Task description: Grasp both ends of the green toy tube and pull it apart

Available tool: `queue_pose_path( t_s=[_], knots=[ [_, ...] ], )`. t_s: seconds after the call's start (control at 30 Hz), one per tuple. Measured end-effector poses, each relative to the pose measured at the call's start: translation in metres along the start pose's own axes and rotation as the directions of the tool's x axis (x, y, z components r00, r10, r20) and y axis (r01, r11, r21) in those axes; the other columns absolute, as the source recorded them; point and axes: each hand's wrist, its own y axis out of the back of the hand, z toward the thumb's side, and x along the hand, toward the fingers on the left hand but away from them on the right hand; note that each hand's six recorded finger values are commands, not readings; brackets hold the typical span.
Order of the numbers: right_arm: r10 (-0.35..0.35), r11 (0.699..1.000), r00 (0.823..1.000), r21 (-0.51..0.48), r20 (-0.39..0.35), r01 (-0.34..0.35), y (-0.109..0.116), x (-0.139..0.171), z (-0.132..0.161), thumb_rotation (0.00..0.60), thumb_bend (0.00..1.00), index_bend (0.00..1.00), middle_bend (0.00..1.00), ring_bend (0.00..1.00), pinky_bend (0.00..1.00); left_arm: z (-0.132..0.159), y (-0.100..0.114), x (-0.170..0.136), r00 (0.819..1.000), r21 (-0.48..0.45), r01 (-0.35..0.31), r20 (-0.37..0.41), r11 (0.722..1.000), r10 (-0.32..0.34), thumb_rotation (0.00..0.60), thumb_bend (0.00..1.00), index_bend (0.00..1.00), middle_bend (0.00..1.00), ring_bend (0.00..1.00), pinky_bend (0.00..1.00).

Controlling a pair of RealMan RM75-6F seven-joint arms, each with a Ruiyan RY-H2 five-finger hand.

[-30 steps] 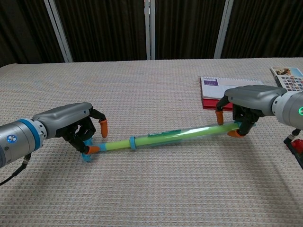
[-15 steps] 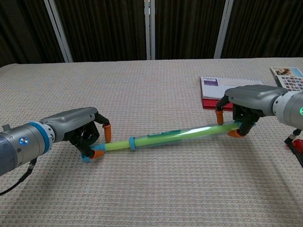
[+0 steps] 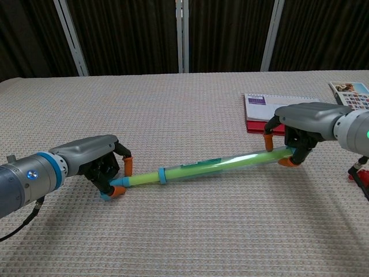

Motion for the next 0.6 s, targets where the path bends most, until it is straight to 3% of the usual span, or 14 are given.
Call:
queue_pose_path(
  t_s=[0.27,0.6],
  knots=[
    [-0.003,1.000,1.000,-0.001,0.000,0.003,0.001,0.002,-0.001,0.600,0.45,0.68,1.00,1.00,1.00,-0.003,0.003,0.001,1.000,0.005,-0.008,-0.006,1.000,0.008,0.600,0.45,0.69,0.84,0.76,0.96],
    [-0.017,1.000,1.000,-0.025,0.010,0.018,0.009,0.007,-0.010,0.600,0.45,0.68,1.00,1.00,1.00,-0.010,0.013,0.000,0.999,0.036,-0.027,-0.016,0.999,0.028,0.600,0.48,0.71,0.84,0.76,0.96]
  ],
)
